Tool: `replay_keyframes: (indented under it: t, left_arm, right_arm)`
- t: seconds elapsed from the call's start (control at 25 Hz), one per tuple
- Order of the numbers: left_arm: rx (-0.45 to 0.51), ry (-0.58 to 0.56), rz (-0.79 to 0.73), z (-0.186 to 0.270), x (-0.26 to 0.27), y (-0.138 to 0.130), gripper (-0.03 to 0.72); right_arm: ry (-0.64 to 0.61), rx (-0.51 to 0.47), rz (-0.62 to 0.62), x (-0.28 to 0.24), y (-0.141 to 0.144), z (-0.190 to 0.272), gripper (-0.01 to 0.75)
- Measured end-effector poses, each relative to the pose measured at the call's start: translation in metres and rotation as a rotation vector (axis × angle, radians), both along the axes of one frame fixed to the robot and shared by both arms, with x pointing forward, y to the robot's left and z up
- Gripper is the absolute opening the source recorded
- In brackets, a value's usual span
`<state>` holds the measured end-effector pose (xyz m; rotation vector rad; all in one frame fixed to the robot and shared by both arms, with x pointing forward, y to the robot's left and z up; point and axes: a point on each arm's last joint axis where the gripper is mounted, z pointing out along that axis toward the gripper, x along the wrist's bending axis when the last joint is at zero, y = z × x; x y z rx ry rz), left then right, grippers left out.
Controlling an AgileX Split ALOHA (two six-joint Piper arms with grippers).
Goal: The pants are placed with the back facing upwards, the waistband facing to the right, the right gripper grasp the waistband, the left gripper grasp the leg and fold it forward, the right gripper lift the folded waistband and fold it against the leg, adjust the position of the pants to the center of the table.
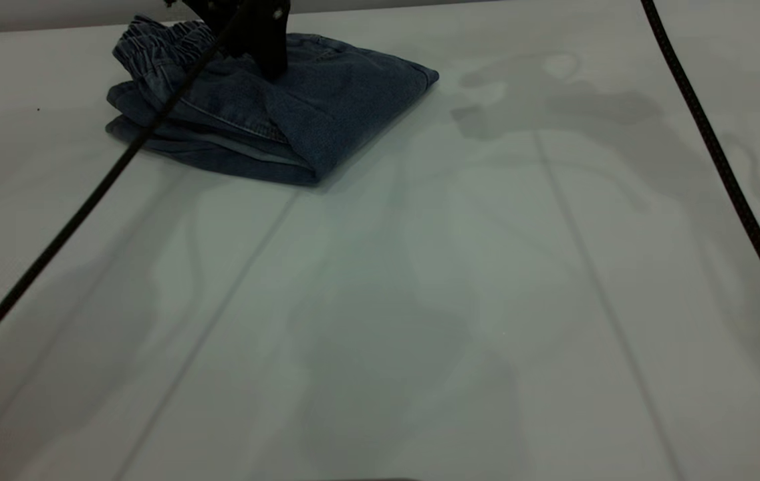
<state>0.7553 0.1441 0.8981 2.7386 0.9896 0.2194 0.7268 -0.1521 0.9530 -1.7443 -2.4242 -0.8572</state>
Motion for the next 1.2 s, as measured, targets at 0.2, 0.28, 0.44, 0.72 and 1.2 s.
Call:
replay_keyframes:
  t: [0.2, 0.28, 0.44, 0.72, 1.2]
  left_arm:
    - [0.059, 0.058, -0.119, -0.042, -0.002, 0.002, 0.505]
    - [0.065, 0.072, -0.125, -0.051, -0.003, 0.002, 0.505]
    - [0.082, 0.076, -0.072, -0.054, -0.006, -0.009, 0.505]
    - [0.021, 0.071, 0.156, -0.049, -0.023, -0.073, 0.505]
    - [-0.139, 0.073, 0.412, -0.030, -0.032, -0.117, 0.505]
  right_arm:
    - [0.016, -0.004, 0.009, -0.002, 0.000, 0.000, 0.575]
    - [0.016, -0.011, 0.012, -0.002, -0.001, 0.000, 0.575]
    - [0.016, -0.027, 0.014, -0.002, -0.004, -0.001, 0.575]
    - [0.018, -0.030, -0.010, 0.002, -0.016, -0.001, 0.575]
    - [0.022, -0.033, -0.070, 0.009, -0.047, -0.001, 0.574]
